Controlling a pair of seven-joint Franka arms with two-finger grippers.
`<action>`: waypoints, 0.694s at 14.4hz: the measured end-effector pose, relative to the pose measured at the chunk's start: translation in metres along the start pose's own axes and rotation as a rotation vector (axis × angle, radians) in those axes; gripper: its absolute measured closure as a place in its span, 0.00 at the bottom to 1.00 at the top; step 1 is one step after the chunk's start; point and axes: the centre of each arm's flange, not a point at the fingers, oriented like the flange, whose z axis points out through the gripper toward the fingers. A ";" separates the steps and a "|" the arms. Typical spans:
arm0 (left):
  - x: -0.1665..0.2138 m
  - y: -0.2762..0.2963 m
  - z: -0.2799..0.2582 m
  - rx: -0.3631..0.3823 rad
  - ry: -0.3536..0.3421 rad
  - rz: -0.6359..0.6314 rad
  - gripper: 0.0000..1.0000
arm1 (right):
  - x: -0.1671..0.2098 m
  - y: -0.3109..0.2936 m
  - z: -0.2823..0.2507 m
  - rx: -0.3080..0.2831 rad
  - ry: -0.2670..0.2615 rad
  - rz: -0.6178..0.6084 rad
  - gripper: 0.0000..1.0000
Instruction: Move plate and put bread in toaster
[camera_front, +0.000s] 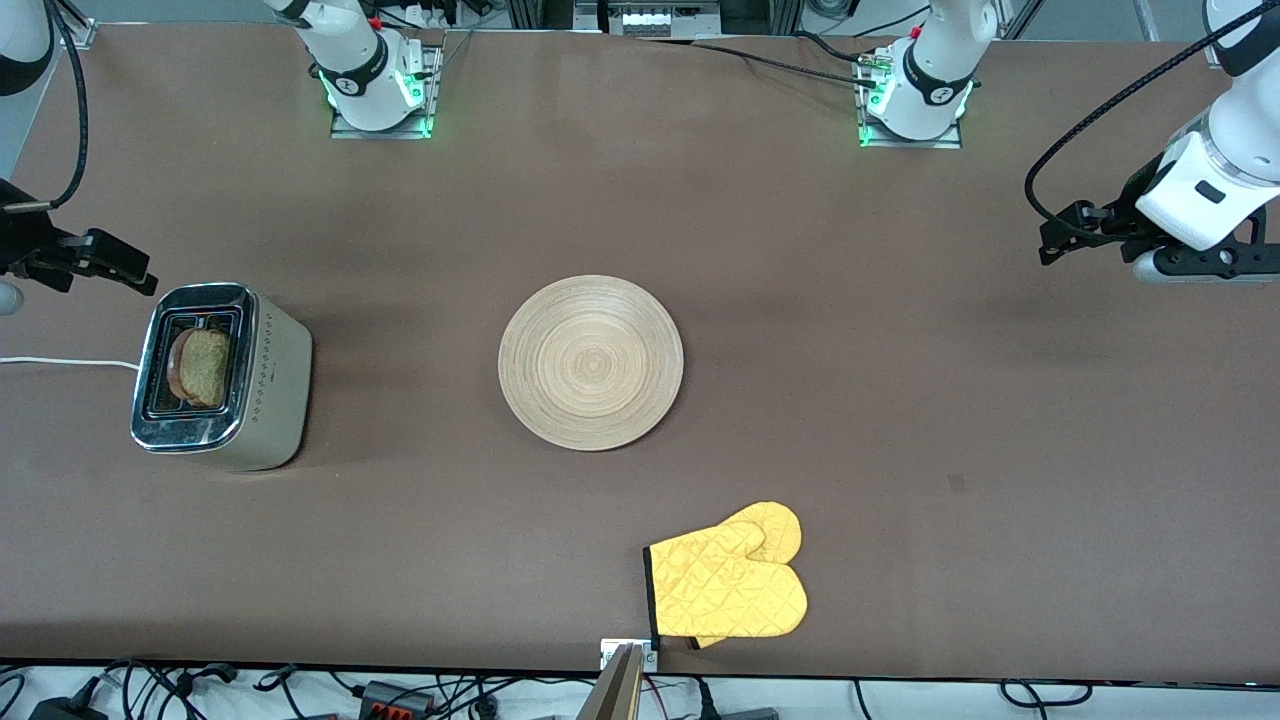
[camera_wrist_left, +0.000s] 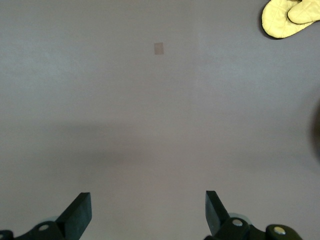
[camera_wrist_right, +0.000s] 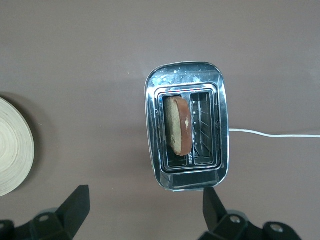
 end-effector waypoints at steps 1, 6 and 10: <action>0.000 0.000 0.000 0.000 0.000 -0.001 0.00 | -0.001 0.000 0.000 0.000 -0.008 -0.001 0.00; 0.000 -0.001 0.000 0.000 0.000 -0.002 0.00 | -0.014 0.000 -0.011 0.002 -0.030 -0.001 0.00; 0.000 -0.002 0.000 0.000 0.000 -0.003 0.00 | -0.016 -0.001 -0.011 0.002 -0.039 -0.003 0.00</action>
